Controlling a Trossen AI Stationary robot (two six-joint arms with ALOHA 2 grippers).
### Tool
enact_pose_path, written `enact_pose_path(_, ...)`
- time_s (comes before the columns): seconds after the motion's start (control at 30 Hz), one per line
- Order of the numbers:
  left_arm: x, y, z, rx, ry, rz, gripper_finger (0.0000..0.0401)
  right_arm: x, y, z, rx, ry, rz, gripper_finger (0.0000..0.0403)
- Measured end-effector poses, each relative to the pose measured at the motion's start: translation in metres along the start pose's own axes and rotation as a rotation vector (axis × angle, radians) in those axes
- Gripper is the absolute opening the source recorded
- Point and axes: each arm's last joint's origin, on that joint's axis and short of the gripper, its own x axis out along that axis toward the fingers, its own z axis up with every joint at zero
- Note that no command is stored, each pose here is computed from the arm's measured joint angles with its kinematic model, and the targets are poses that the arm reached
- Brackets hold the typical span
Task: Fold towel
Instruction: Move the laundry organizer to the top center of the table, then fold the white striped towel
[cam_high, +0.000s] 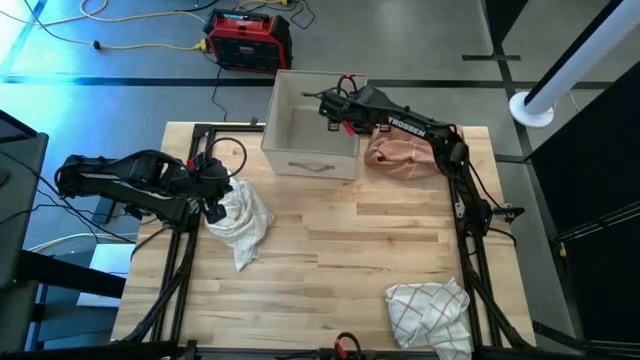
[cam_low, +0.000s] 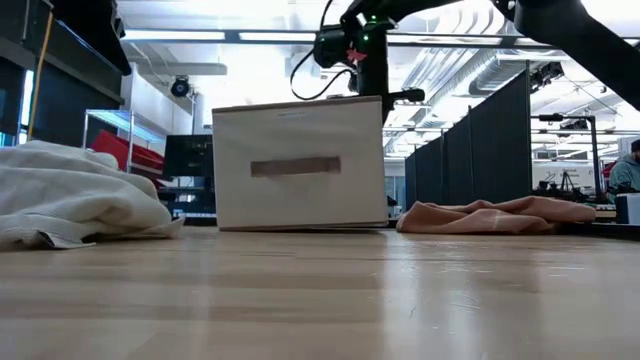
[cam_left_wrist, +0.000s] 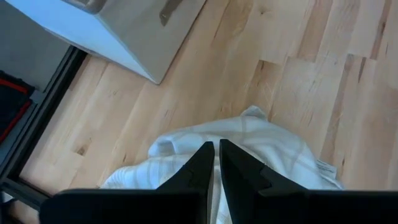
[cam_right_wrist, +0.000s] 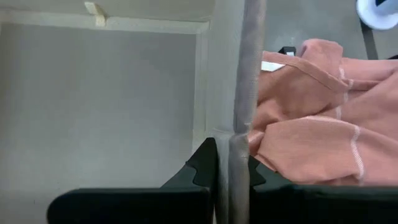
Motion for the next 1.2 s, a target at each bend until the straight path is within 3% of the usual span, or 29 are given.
enact_pose_path(0.17,0.0,0.0,0.0,0.0,-0.001,0.003,0.0018,0.001,0.001,0.001,-0.028,-0.004,0.001,0.0018)
enact_pose_path(0.6,0.0,0.0,0.0,0.001,-0.001,0.004,0.0018,-0.006,-0.007,0.001,-0.212,-0.039,-0.057,0.0158)
enact_pose_path(0.8,0.0,0.0,0.0,0.026,-0.001,0.005,0.0018,-0.055,-0.013,0.001,-0.432,-0.148,0.011,0.0174)
enact_pose_path(1.0,0.0,-0.001,0.0,0.026,0.013,-0.035,0.0018,-0.122,-0.044,-0.013,-0.469,-0.277,0.118,0.0173)
enact_pose_path(1.2,0.002,-0.006,0.001,-0.044,0.049,-0.12,0.0021,-0.178,-0.074,-0.038,-0.644,-0.315,0.288,0.0172)
